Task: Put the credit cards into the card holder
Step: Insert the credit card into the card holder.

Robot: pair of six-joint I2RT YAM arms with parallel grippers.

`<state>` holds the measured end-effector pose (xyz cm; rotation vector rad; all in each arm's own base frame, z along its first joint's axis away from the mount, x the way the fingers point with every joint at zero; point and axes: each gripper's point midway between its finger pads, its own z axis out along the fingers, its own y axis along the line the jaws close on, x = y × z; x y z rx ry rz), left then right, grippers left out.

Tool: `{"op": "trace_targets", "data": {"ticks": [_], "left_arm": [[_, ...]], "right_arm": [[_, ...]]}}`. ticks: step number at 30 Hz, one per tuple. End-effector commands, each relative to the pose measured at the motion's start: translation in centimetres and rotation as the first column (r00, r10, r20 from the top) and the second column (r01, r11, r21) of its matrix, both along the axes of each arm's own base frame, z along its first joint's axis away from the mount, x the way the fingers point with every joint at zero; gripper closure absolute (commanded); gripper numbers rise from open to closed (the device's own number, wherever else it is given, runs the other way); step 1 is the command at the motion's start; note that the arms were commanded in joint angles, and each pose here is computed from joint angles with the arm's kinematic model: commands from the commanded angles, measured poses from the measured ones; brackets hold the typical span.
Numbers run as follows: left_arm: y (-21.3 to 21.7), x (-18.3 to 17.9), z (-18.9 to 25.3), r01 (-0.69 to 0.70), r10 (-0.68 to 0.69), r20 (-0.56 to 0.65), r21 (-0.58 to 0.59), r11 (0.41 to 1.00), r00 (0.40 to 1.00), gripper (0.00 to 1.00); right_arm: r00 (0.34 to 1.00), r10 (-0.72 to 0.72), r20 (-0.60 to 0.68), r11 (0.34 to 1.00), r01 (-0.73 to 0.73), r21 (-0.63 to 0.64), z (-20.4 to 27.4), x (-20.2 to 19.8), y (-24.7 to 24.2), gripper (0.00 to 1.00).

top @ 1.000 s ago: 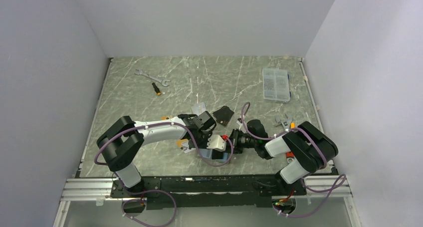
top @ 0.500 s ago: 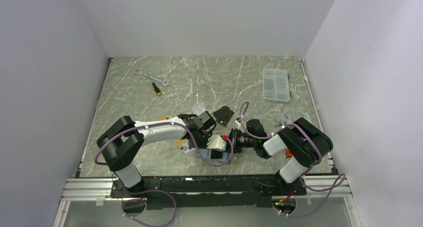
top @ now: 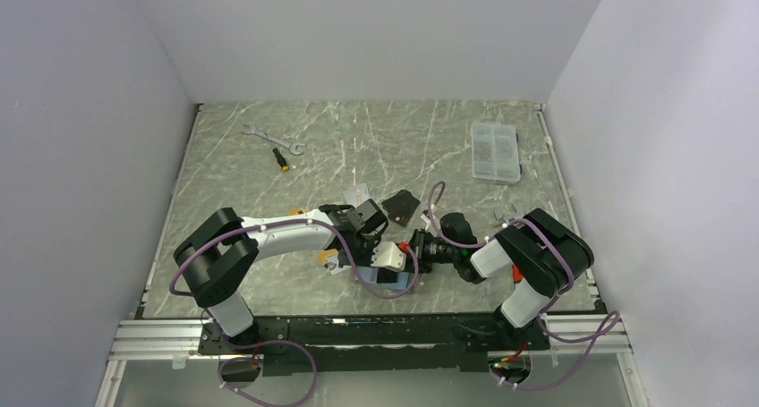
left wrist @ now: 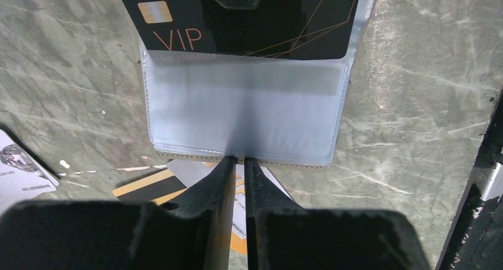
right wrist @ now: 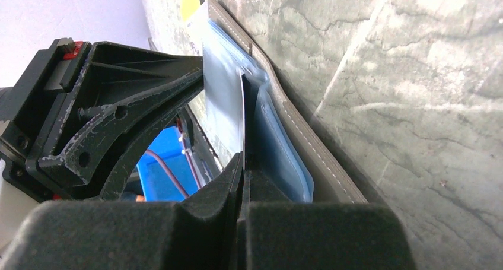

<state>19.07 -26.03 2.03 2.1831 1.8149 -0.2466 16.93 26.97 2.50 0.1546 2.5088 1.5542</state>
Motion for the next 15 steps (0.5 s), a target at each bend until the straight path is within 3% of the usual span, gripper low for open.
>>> {"op": "trace_targets", "data": {"ticks": [1, 15], "left_arm": [[0.3, -1.1, -1.1, 0.027, -0.026, -0.044, 0.023, 0.999, 0.999, 0.85], [0.2, -1.6, -1.0, 0.032, -0.031, -0.063, 0.013, 0.999, 0.998, 0.85]], "right_arm": [[0.997, -0.030, 0.075, 0.998, 0.034, -0.056, -0.4, 1.8, -0.1, 1.00], [0.998, -0.038, 0.055, 0.998, 0.040, -0.051, -1.4, 0.4, 0.6, 1.00]]}}
